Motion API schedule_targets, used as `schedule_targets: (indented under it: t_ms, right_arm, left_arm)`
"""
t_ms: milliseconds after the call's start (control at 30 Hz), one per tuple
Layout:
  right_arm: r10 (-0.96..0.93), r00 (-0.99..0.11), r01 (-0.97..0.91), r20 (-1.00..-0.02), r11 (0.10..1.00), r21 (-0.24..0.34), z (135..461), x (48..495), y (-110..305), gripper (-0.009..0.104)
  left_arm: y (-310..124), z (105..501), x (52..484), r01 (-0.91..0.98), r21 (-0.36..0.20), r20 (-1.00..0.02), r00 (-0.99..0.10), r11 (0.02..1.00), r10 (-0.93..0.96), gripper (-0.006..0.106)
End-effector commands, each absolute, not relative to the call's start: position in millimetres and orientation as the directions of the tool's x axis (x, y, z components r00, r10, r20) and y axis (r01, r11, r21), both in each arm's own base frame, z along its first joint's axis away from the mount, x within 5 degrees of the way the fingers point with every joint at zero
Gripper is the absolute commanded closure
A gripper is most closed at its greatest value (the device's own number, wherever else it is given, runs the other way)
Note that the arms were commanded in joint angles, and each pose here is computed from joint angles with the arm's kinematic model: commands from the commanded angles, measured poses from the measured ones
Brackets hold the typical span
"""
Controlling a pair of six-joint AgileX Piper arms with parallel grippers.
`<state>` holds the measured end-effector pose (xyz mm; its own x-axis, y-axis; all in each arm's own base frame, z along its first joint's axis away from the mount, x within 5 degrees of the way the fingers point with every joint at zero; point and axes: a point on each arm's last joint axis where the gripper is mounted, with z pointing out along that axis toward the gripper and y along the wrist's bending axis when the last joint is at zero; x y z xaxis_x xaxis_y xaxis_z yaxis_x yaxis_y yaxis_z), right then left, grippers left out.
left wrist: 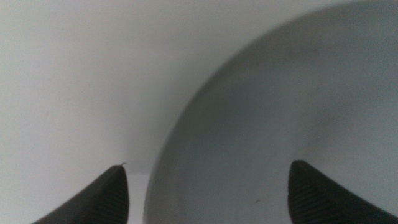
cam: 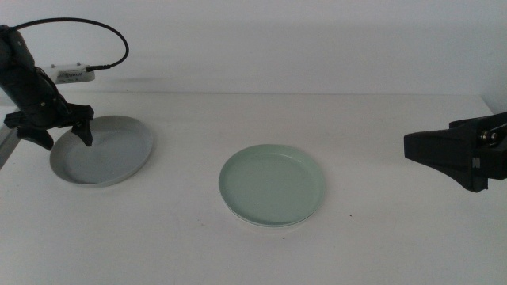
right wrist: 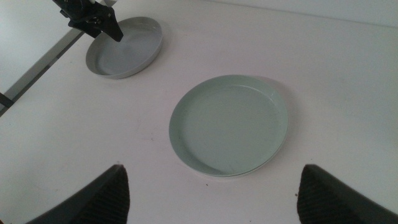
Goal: Stack the three bowls on top of each other.
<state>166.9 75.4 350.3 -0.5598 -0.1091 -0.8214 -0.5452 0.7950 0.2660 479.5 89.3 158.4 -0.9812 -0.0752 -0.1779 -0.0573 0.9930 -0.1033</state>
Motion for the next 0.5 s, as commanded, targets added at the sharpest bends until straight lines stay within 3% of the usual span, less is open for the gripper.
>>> schedule_targets:
  t_ms: [0,233,467]
  right_arm:
    - [-0.109,-0.553,-0.543,-0.826,0.799,0.258,349.7,166.8,73.8,0.002]
    - [-0.109,-0.553,-0.543,-0.826,0.799,0.258,349.7,166.8,73.8,0.002]
    - [-0.109,-0.553,-0.543,-0.826,0.799,0.258,349.7,166.8,73.8,0.002]
  left_arm:
    - [91.6,161.0,481.5,-0.058,-0.090,-0.201,-0.977,0.994,-0.075,0.019]
    - [94.1,160.9,481.8,-0.082,-0.067,-0.205,-0.974,0.994,-0.094,0.038]
    - [97.8,161.0,482.9,-0.072,-0.024,-0.221,-0.972,0.997,-0.075,0.048]
